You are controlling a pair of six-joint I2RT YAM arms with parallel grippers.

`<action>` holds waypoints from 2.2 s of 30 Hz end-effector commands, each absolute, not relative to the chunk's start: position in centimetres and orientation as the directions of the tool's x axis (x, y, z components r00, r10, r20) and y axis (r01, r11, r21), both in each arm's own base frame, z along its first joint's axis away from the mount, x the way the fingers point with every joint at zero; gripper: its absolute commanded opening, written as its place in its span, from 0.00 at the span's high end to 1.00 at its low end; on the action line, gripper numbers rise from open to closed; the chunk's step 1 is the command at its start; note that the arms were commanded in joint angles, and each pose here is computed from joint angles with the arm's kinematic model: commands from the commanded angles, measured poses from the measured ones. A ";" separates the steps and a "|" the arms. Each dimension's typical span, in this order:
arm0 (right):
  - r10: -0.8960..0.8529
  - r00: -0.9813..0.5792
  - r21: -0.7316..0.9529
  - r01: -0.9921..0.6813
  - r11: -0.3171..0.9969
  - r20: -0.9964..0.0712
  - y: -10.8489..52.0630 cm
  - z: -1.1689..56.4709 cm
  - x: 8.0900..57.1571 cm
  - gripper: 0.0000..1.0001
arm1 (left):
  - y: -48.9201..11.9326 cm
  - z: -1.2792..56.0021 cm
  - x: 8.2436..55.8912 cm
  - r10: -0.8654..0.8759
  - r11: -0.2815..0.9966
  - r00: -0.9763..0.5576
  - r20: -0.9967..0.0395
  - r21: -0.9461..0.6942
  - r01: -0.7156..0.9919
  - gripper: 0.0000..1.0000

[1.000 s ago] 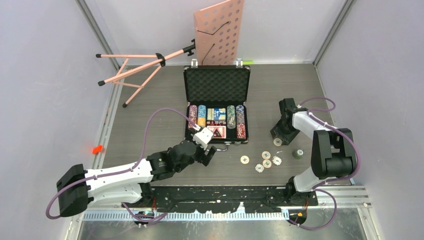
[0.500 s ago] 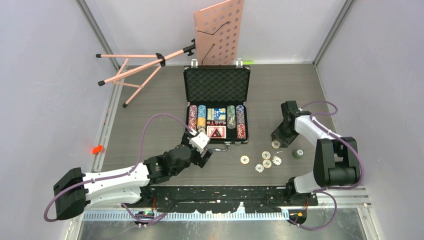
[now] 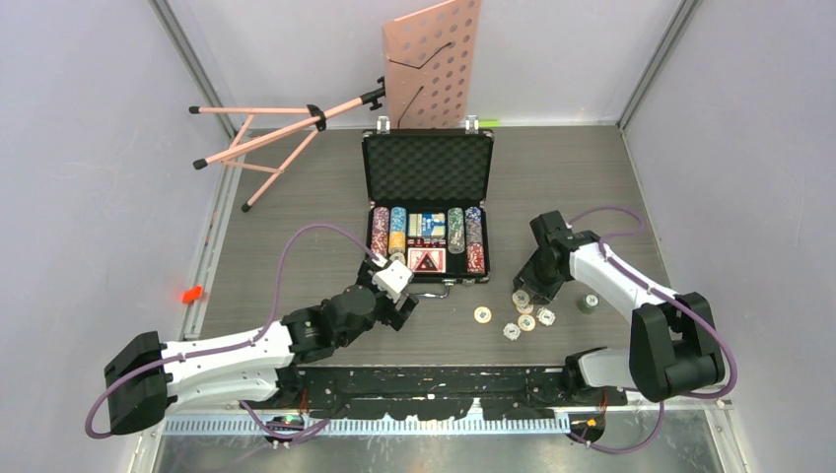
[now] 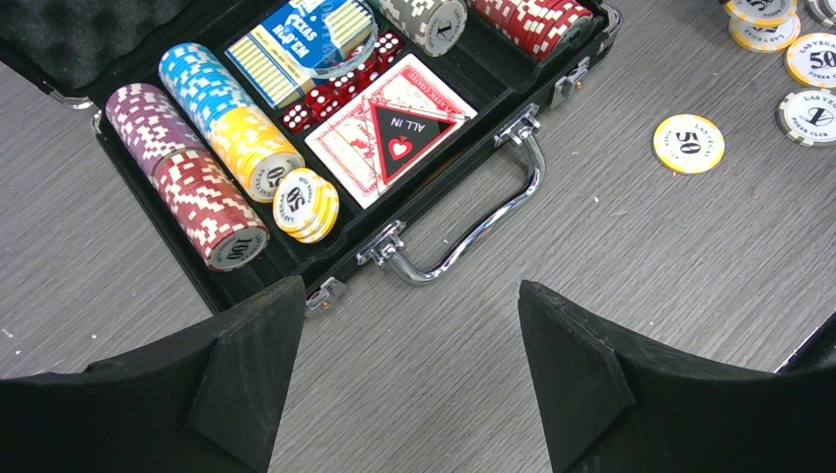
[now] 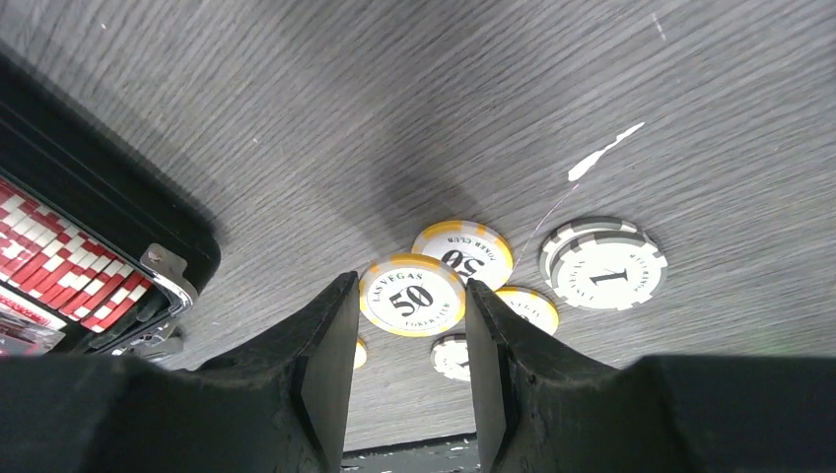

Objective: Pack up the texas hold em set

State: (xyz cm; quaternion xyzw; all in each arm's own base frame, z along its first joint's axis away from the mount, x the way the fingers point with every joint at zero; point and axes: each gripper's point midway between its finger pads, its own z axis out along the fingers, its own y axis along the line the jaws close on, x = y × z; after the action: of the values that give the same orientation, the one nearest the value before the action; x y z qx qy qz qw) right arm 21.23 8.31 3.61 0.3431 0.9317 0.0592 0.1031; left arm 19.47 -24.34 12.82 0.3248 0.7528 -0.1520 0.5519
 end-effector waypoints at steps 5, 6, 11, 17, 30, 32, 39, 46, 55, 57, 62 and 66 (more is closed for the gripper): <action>0.650 -0.733 0.118 0.641 0.758 -0.200 7.2 2.8 20.1 0.59 | -24.7 14.4 19.7 0.257 0.751 -0.150 -0.955 0.100 0.653 0.18; 0.648 -0.733 0.113 0.641 0.760 -0.207 7.0 2.7 20.0 0.58 | -24.8 14.4 19.7 0.255 0.751 -0.150 -0.955 0.098 0.653 0.19; 0.639 -0.740 0.101 0.633 0.767 -0.210 6.7 1.7 19.7 0.50 | -24.8 14.4 19.7 0.251 0.749 -0.149 -0.956 0.095 0.655 0.18; 0.626 -0.750 0.128 0.614 0.779 -0.212 7.2 1.8 20.3 0.34 | -24.7 14.4 19.6 0.251 0.749 -0.149 -0.957 0.094 0.656 0.18; 0.575 -0.781 0.057 0.580 0.813 -0.245 7.2 1.2 20.8 0.36 | -24.6 14.2 19.7 0.261 0.750 -0.146 -0.954 0.105 0.652 0.18; 0.561 -0.788 0.031 0.573 0.819 -0.255 7.0 1.0 20.7 0.37 | -24.5 14.2 19.8 0.265 0.753 -0.146 -0.953 0.110 0.648 0.18; 0.509 -0.812 -0.035 0.539 0.841 -0.286 6.9 0.9 20.5 0.40 | -24.5 14.3 19.8 0.264 0.755 -0.146 -0.953 0.110 0.646 0.18; 0.452 -0.838 -0.102 0.501 0.859 -0.306 7.2 0.6 20.8 0.45 | -24.3 14.3 19.9 0.268 0.761 -0.147 -0.952 0.115 0.639 0.18; 0.437 -0.848 -0.104 0.485 0.868 -0.299 7.6 0.7 20.9 0.57 | -24.4 14.1 20.0 0.274 0.761 -0.149 -0.950 0.120 0.637 0.18; 0.439 -0.848 -0.090 0.483 0.871 -0.299 7.8 1.1 21.2 0.59 | -24.3 14.2 20.0 0.274 0.763 -0.148 -0.950 0.120 0.636 0.18; 0.438 -0.843 -0.052 0.476 0.878 -0.313 8.4 3.2 21.8 0.59 | -24.3 14.2 20.0 0.273 0.762 -0.148 -0.951 0.120 0.636 0.18; 0.440 -0.840 -0.028 0.472 0.881 -0.317 8.5 4.3 21.6 0.59 | -24.3 14.2 20.0 0.272 0.762 -0.148 -0.951 0.119 0.636 0.18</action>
State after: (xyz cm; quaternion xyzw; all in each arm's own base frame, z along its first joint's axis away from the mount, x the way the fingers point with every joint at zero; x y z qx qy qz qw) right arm 20.34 8.40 2.14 0.2370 0.9623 -0.0645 0.1167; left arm 19.36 -24.05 12.70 0.3228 0.7514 -0.1535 0.5547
